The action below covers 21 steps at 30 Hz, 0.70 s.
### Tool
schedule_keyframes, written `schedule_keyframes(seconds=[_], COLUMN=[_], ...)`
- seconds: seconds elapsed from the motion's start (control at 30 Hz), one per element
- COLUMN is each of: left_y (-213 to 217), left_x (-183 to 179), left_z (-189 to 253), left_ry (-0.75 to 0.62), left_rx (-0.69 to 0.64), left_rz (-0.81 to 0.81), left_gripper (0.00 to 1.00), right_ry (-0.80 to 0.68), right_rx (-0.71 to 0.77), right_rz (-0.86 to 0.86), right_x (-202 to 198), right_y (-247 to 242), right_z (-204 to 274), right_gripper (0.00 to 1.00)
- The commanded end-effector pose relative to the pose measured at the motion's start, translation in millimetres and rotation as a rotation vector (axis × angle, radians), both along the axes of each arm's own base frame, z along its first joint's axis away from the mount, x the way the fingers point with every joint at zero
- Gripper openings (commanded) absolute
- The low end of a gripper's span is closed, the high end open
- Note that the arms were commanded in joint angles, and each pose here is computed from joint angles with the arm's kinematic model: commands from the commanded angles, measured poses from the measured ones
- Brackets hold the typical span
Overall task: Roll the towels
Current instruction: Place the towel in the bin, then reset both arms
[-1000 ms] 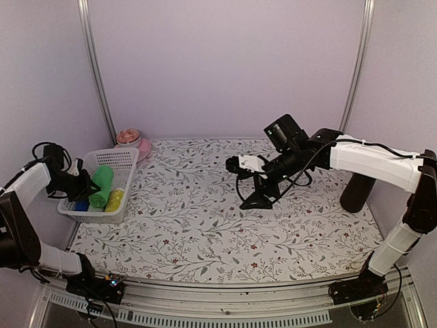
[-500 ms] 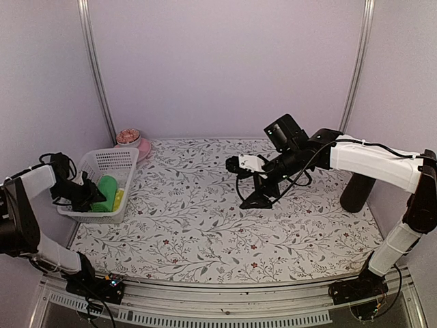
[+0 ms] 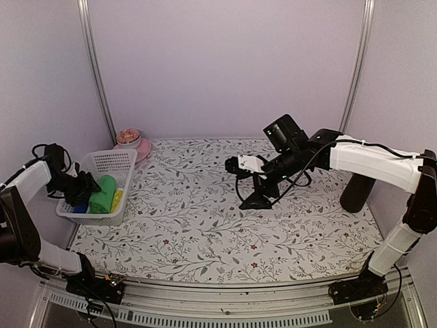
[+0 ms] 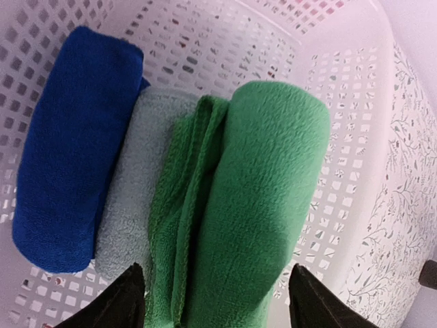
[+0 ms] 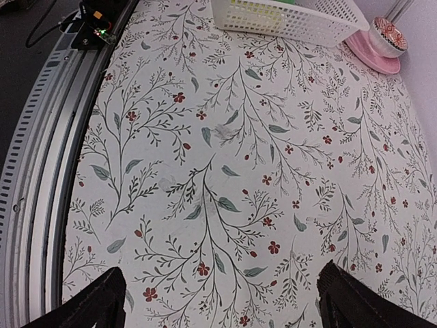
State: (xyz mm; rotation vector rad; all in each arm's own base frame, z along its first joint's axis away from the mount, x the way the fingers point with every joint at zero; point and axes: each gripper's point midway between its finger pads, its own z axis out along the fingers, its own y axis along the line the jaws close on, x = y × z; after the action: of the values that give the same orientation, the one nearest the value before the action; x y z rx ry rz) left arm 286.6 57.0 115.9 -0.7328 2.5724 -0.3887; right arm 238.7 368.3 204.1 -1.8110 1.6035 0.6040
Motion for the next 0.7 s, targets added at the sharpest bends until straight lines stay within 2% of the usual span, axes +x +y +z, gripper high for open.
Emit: schedule_keyframes(seconds=[0.0,0.17,0.27,0.33,0.4,0.43,0.53,0.67], left_y=[4.7,0.2,0.9,-1.9,-8.7,-13.0,-29.4,-62.8], left_x=[7.1,3.6,8.7,15.0,21.4,23.7,27.9,33.5], left_z=[22.9,22.5,41.4,66.1,96.4,111.2,142.8,153.1], left_ry=[-0.056,-0.064,-0.125,-0.194,-0.279,-0.322,-0.435,-0.518], left_rx=[0.027,0.019,0.043,0.070,0.106,0.126,0.188,0.279], left_rz=[-0.001,-0.015,-0.019,-0.040,-0.071,-0.086,-0.124,-0.184], left_gripper=[0.72,0.72,0.72,0.76,0.92,0.97,0.97,0.97], right_ry=[-0.017,-0.019,-0.023,-0.045,-0.074,-0.081,-0.081,-0.050], right_rx=[0.007,0.004,-0.001,-0.009,-0.010,-0.002,0.041,0.130], right_rz=[0.009,0.009,0.002,-0.032,-0.077,-0.104,-0.194,-0.376], right_x=[-2.8,-2.4,-0.3,6.7,16.1,21.3,41.9,85.8], right_y=[1.5,2.0,1.8,0.6,-1.2,-3.0,-12.2,-46.5], right_z=[1.9,0.6,-0.8,-0.9,0.3,2.3,13.6,34.3], right_gripper=[0.99,0.99,0.99,0.99,0.99,0.99,0.99,0.99])
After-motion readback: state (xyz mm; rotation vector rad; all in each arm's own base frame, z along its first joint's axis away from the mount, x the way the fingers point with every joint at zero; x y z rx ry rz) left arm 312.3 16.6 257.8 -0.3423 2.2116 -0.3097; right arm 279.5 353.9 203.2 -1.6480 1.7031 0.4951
